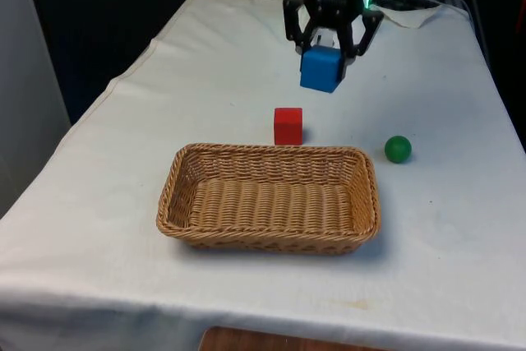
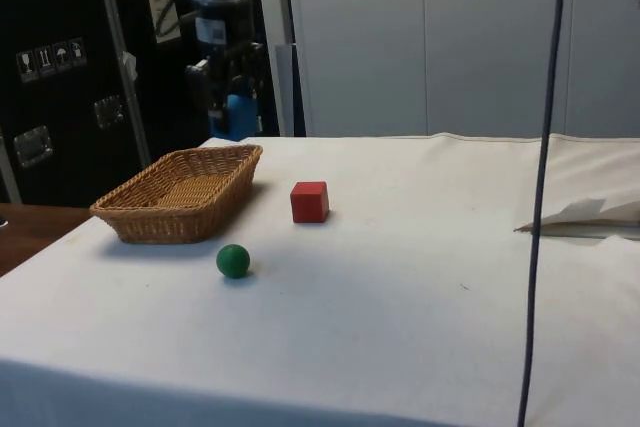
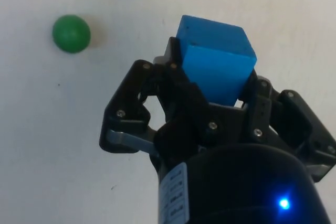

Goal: Place all non-red objects into the basket.

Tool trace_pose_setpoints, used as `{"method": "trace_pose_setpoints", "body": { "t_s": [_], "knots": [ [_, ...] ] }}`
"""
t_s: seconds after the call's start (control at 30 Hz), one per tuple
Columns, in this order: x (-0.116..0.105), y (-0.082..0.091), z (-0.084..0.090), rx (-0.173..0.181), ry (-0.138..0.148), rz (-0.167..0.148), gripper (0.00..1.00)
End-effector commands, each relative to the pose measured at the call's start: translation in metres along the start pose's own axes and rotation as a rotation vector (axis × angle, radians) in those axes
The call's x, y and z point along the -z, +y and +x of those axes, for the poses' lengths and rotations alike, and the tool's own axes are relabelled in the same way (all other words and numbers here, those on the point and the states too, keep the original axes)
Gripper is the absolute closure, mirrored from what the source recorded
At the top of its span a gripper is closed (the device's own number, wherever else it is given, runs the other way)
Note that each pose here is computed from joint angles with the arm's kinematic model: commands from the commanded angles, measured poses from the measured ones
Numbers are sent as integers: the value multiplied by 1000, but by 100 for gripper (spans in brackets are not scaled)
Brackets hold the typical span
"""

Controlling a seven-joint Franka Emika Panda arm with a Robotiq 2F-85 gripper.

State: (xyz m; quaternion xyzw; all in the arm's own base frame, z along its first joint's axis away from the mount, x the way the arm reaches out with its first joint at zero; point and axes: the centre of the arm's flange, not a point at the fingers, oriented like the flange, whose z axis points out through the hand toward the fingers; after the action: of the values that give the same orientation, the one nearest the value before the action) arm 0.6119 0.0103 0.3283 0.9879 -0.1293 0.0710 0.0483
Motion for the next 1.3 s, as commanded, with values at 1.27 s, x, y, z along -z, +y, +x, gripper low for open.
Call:
{"method": "trace_pose_setpoints", "body": {
  "t_s": [1.27],
  "knots": [
    [-81,-44,83,137,49,-38,97]
  ]
}}
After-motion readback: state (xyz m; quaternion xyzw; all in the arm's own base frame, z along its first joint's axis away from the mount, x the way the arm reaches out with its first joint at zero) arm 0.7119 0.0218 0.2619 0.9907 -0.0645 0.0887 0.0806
